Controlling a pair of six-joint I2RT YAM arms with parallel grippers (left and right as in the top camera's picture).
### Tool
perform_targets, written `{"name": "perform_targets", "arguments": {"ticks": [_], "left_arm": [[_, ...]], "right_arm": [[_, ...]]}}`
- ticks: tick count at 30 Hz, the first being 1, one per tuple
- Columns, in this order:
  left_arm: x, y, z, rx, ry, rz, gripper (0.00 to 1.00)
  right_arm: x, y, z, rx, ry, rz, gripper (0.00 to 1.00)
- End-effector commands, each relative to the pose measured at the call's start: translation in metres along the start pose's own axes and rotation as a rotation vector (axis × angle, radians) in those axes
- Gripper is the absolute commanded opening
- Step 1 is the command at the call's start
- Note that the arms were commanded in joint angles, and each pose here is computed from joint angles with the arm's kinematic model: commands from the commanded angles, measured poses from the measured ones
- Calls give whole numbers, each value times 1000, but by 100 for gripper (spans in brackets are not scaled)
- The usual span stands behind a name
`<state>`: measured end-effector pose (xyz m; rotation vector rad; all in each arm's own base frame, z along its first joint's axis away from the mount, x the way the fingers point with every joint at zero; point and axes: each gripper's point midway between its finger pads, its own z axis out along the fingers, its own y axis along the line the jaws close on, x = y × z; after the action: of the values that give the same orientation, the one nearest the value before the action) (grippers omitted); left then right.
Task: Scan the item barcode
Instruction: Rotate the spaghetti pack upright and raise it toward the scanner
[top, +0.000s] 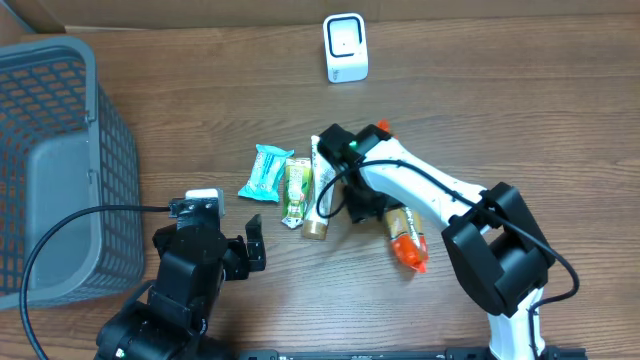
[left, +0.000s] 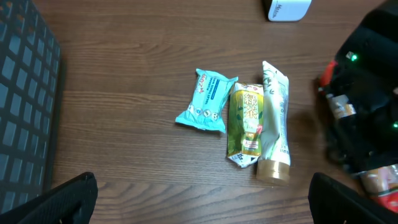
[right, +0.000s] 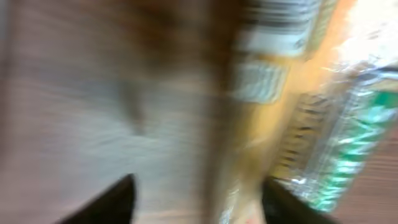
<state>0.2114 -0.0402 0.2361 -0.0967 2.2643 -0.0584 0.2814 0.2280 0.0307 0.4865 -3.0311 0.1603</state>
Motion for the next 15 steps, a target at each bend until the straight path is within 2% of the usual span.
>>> {"name": "perform_targets", "arguments": {"ticks": [1, 5, 8, 10, 13, 15], "left_arm": [[2, 1, 3, -11, 3, -7, 100], [2, 1, 3, -11, 3, -7, 99], [2, 1, 3, -11, 3, -7, 100], [2, 1, 3, -11, 3, -7, 100], [2, 1, 3, -11, 3, -7, 100], [2, 1, 3, -11, 3, -7, 100]], "right_arm": [[8, 42, -7, -221, 58, -105, 78], [1, 21, -15, -154, 43, -98, 80], [-17, -4, -38, -80, -27, -62, 82], [-29, -21, -56, -46, -84, -33, 87], [-39, -45, -66, -16, -120, 11, 99], [-37, -55, -60, -18, -97, 12, 100]]}}
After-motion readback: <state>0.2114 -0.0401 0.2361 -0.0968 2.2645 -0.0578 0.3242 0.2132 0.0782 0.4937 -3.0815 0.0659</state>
